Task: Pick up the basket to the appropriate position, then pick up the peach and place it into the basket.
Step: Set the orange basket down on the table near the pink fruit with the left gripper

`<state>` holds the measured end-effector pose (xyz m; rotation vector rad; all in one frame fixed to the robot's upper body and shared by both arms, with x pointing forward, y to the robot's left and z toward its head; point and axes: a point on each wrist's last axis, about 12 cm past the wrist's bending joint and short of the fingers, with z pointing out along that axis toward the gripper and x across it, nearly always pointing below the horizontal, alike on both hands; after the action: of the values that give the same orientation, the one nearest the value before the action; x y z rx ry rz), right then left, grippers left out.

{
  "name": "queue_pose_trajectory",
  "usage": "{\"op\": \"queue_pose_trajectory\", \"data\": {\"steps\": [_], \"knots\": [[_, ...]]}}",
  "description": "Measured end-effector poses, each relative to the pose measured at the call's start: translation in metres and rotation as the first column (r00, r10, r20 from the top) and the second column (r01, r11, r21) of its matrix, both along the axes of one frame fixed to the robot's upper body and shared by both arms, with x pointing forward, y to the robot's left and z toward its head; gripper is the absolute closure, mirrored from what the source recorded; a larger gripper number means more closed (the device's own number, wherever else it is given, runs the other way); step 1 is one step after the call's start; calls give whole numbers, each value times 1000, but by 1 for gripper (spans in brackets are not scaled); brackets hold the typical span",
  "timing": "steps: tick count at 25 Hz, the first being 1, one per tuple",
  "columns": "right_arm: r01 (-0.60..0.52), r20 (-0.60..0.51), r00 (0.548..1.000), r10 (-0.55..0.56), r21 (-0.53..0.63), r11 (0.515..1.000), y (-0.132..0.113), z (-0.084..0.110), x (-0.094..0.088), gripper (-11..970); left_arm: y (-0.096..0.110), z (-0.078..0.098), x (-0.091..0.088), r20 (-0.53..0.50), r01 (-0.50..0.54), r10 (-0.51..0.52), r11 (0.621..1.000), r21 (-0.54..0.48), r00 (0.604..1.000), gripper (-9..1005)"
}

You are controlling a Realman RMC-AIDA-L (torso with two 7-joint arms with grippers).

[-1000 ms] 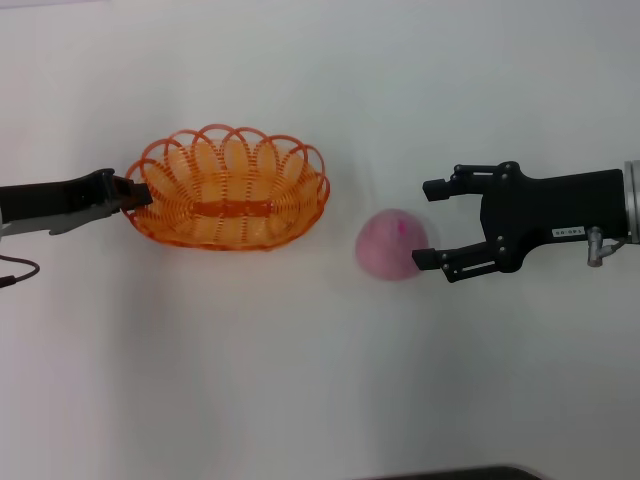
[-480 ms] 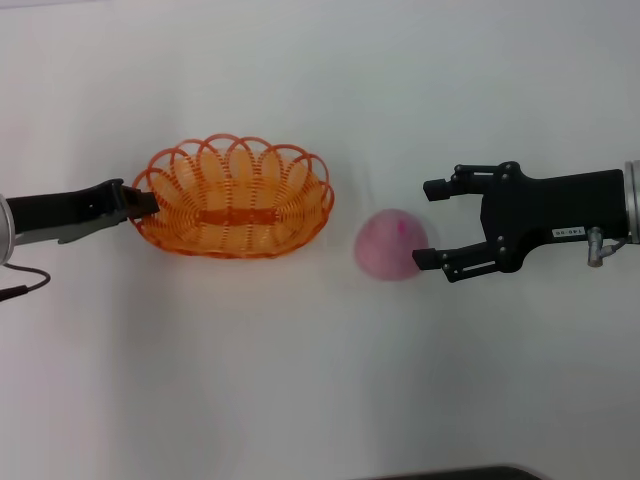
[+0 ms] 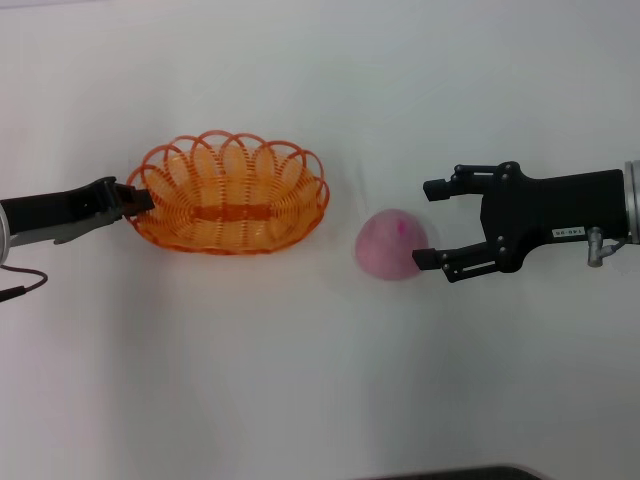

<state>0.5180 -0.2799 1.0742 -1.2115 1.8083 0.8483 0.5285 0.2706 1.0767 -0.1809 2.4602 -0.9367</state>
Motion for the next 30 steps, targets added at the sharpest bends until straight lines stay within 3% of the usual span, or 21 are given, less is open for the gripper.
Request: {"op": "queue_pose_trajectory", "data": {"steps": [11, 19, 26, 30], "knots": [[-2, 0, 1000, 2, -1, 1000, 0, 0, 0, 34, 1, -5, -2, -9, -25, 25, 1000, -18, 1000, 914], [-5, 3, 1000, 5, -1, 1000, 1, 1, 1, 35, -1, -2, -3, -8, 20, -20, 999, -28, 1000, 868], [-2, 4, 1000, 2, 0, 1000, 0, 1, 1, 35, 7, 1, -6, 25, 38, -37, 999, -35, 999, 538], [5, 3, 1000, -5, 3, 1000, -1, 1, 1, 34, 23, 3, -11, 74, 31, -28, 999, -41, 997, 333]]}}
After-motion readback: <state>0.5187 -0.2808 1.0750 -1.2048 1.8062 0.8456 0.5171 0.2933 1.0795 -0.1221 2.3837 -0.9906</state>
